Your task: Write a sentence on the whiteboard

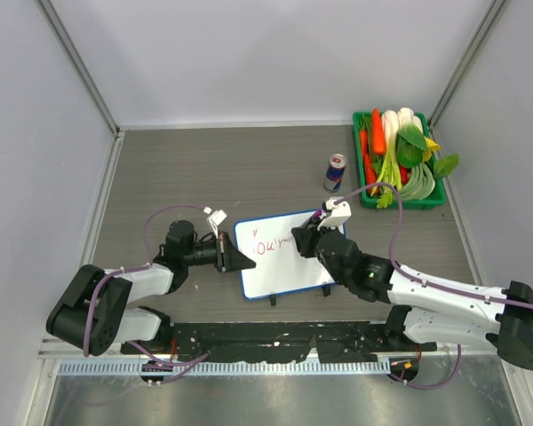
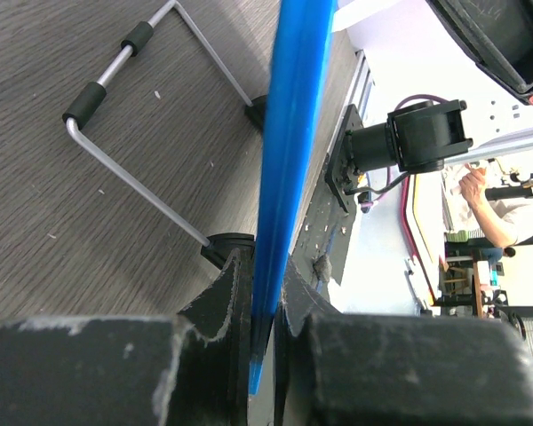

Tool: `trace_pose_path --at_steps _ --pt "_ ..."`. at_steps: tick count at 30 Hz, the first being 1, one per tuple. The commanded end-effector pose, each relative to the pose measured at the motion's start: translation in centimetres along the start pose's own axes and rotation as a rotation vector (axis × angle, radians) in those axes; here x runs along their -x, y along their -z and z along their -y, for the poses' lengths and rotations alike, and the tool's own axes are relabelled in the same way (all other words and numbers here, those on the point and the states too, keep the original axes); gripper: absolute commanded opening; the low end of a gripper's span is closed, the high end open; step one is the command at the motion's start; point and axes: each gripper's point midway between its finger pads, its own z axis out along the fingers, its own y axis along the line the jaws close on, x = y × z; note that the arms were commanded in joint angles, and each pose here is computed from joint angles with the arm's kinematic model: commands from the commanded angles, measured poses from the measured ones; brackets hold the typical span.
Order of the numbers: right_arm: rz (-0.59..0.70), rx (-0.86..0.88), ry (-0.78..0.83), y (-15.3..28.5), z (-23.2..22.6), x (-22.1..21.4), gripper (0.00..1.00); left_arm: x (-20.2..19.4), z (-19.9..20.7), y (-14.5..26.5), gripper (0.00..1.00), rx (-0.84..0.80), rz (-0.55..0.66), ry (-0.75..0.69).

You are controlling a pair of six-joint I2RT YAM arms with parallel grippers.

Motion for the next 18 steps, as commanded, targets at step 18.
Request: trace_pose_path --at_steps 18 --pt "0.013 0.041 -0.043 0.2 -0.6 0.1 0.01 -0.3 -2.7 -0.1 0.0 0.126 0.015 0.053"
